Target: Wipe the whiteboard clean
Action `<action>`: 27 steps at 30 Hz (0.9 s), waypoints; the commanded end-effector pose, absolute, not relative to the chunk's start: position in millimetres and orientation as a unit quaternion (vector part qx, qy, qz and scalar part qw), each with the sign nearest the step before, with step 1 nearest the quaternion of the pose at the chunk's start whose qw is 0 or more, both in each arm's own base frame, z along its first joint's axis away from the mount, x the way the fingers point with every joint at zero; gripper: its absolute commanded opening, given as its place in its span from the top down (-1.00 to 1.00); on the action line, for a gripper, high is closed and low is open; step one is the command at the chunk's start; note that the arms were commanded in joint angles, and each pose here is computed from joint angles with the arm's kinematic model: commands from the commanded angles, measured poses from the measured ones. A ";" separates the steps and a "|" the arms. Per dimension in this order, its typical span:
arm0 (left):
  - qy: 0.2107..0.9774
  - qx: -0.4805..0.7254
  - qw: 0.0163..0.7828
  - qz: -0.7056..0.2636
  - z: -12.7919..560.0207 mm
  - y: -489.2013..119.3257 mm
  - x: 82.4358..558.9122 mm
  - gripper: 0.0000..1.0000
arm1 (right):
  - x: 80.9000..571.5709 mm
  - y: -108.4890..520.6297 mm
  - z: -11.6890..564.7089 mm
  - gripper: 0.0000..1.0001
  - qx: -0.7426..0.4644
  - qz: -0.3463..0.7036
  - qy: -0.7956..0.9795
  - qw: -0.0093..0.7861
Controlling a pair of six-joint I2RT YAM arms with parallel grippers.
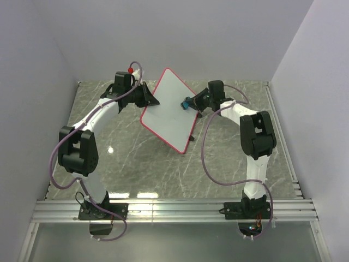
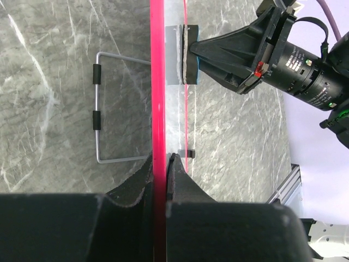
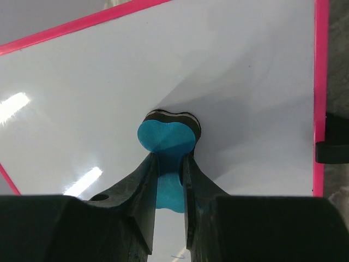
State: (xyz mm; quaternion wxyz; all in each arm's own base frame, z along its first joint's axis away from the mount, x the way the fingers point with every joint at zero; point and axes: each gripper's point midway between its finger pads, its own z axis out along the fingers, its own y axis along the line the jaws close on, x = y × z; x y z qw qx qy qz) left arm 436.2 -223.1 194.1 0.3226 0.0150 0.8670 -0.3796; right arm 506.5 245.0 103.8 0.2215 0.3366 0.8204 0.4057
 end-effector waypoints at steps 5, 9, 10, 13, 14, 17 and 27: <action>0.897 0.110 0.271 -0.330 148.3 -238.4 402.1 0.99 | 456.4 279.0 50.2 1.00 0.296 0.329 0.884 0.151; 0.897 0.110 0.271 -0.331 148.5 -239.9 405.6 0.99 | 434.3 320.5 65.3 1.00 0.253 0.344 0.893 0.140; 0.897 0.109 0.270 -0.332 147.8 -240.4 406.2 0.99 | 428.4 327.9 66.7 1.00 0.250 0.348 0.893 0.137; 0.896 0.108 0.271 -0.335 148.7 -242.5 410.3 0.99 | 387.7 363.4 64.2 1.00 0.236 0.363 0.895 0.110; 0.895 0.108 0.273 -0.337 149.9 -242.9 412.1 0.99 | 370.8 366.8 53.6 1.00 0.237 0.360 0.898 0.093; 0.891 0.107 0.275 -0.344 152.8 -246.2 415.5 0.99 | 327.1 395.8 43.9 1.00 0.223 0.368 0.901 0.057; 0.890 0.107 0.277 -0.346 152.8 -247.1 418.7 0.99 | 235.7 406.4 23.0 1.00 0.251 0.352 0.901 -0.025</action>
